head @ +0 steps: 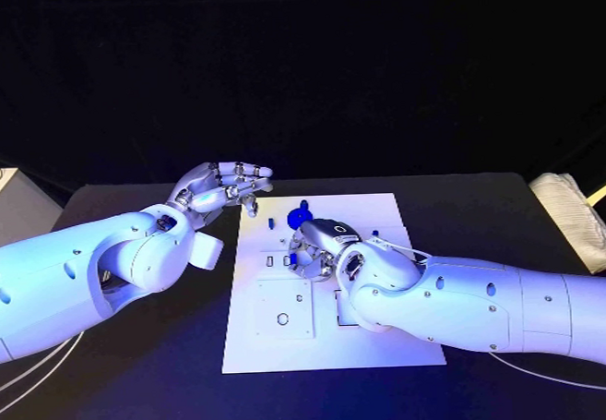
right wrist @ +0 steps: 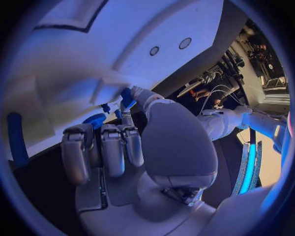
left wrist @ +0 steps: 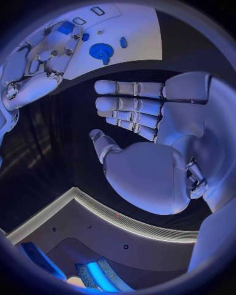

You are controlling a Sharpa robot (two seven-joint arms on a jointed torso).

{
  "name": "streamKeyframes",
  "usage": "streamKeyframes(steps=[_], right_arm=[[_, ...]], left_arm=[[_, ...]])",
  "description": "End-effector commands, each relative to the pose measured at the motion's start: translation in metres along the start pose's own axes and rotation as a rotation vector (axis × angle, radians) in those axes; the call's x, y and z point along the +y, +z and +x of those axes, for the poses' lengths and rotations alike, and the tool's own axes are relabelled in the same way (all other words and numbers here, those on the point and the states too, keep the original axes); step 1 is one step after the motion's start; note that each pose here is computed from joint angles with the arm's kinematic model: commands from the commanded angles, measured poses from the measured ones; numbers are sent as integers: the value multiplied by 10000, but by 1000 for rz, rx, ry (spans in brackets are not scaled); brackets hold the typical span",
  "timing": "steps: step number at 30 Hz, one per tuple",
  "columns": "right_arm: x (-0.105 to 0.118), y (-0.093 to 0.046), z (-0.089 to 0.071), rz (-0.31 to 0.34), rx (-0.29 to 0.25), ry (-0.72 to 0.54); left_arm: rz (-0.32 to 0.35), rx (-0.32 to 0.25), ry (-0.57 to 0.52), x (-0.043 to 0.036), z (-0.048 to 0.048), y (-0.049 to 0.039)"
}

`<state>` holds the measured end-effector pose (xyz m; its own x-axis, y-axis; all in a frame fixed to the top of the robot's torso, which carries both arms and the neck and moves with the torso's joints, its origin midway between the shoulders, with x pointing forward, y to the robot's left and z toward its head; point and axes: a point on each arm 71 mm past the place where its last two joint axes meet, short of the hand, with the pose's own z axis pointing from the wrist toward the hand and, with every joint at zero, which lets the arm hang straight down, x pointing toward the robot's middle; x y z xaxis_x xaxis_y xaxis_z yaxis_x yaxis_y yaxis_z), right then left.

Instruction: Assemble the parts on the task board

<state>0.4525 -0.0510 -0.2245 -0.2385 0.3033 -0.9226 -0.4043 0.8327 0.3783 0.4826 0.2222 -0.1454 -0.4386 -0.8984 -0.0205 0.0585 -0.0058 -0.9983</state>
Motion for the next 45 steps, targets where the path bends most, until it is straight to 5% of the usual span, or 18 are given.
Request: streamKeyframes(steps=[1,45], right_arm=[[-10,4,9,2,1,-23],[24,15,25,-36,-10,-14]], left_arm=[[5,24,-4,-9,28,3],[-3,25,-5,-4,2,-11]])
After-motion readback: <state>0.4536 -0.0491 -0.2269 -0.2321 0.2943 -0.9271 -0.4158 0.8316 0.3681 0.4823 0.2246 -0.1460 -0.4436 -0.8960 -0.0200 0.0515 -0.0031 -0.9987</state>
